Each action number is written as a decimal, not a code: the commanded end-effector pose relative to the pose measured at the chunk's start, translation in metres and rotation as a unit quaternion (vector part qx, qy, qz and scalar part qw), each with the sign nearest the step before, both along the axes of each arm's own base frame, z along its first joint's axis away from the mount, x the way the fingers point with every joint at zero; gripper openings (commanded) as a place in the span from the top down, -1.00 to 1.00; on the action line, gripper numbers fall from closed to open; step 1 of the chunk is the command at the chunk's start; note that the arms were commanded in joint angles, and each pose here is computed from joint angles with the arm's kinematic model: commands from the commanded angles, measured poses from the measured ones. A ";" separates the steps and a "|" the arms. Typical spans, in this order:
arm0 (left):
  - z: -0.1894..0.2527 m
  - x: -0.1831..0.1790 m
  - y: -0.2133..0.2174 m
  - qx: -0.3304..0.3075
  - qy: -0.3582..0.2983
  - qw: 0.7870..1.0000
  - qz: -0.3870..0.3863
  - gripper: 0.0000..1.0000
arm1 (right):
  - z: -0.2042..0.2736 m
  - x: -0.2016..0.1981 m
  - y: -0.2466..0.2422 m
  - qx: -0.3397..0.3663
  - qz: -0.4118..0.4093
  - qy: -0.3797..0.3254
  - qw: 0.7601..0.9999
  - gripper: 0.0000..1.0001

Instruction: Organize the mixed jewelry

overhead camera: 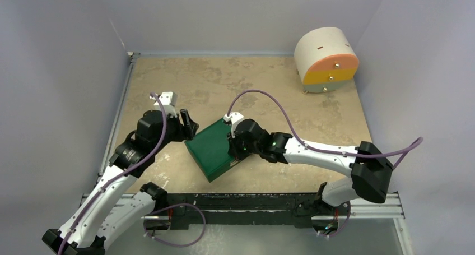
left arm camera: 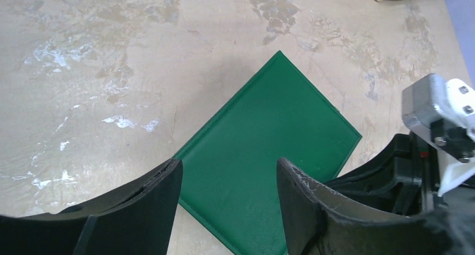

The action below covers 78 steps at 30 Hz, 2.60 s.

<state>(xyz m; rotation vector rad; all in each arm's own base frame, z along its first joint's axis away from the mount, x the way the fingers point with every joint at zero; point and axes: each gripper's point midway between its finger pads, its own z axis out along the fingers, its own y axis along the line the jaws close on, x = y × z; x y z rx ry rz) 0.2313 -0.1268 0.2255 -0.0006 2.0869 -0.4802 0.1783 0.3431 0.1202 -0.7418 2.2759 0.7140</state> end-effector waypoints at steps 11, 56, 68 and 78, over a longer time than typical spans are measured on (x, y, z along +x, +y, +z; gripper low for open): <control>0.017 0.009 0.010 -0.002 -0.047 0.998 0.030 -0.30 | -0.016 -0.011 0.002 -0.022 0.014 0.022 0.999 1.00; -0.108 -0.020 0.004 -0.152 0.185 0.950 0.199 -0.57 | 0.041 0.008 -0.055 -0.008 -0.118 -0.106 0.987 0.08; -0.141 -0.005 -0.042 -0.217 0.230 0.938 0.142 -0.56 | 0.036 -0.001 -0.090 0.001 -0.146 -0.110 0.983 -0.36; -0.139 0.028 -0.078 -0.193 0.242 0.948 0.072 -0.53 | 0.021 -0.005 -0.112 -0.008 -0.172 -0.101 0.980 -0.53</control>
